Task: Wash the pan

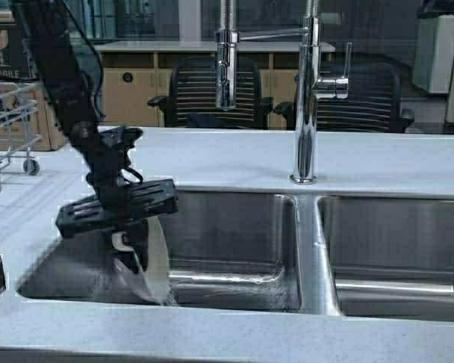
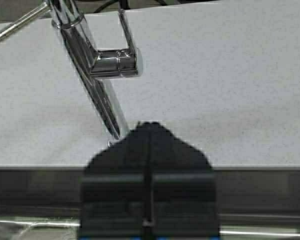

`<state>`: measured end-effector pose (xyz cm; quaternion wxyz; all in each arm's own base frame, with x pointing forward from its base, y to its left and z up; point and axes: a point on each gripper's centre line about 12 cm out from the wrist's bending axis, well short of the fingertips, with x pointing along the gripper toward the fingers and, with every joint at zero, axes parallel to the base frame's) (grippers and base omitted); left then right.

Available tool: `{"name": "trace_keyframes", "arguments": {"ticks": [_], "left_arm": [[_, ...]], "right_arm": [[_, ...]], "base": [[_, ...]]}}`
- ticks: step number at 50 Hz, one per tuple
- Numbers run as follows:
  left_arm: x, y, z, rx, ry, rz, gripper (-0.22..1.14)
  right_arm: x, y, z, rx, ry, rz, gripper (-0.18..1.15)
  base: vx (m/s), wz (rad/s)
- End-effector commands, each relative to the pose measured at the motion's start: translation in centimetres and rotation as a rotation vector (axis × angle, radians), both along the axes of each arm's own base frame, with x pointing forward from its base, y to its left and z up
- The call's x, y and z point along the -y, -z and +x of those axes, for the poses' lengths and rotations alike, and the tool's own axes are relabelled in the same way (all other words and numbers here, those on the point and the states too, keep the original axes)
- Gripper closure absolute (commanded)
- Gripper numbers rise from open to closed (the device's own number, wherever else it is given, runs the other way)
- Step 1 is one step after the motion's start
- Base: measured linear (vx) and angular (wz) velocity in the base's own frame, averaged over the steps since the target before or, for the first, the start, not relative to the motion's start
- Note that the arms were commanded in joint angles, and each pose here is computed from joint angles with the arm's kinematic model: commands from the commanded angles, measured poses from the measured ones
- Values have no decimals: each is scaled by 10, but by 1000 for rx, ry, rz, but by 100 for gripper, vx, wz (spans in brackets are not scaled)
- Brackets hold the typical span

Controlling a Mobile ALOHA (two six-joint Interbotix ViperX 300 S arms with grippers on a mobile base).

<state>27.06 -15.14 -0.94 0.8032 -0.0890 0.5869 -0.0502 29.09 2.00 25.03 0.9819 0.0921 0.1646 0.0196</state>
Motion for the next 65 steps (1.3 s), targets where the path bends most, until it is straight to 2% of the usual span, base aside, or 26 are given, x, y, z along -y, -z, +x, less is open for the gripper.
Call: {"name": "trace_keyframes", "arguments": {"ticks": [1,7,15,23,31,38,41,54,65], "left_arm": [[-28,-45,24,-17,104,392,89],[-27,-75,32,46,175,427,89],[-12,-117,28,135,213,429,89],[4,-132,21,183,253,409,89],[10,-123,19,175,270,389,89],[13,-98,19,120,288,398,89],[17,-98,16,122,292,385,89],[21,-139,17,247,320,335,89],[5,-202,25,378,357,395,89]], "right_arm": [[-1,-12,2,41,0,9,92],[-1,-14,0,49,-1,9,92],[-1,-16,-1,56,-1,11,92],[0,-17,0,59,1,11,92],[-1,-17,-1,58,-1,10,92],[-1,-15,-1,55,-1,10,92],[-1,-15,-1,52,-1,9,92],[-1,-15,-1,55,-1,10,92],[-1,-15,-1,52,-1,9,92]], "base": [[-1,1],[-1,1],[0,0],[-1,0],[-1,0],[-1,0],[-1,0],[-1,0],[0,0]]}}
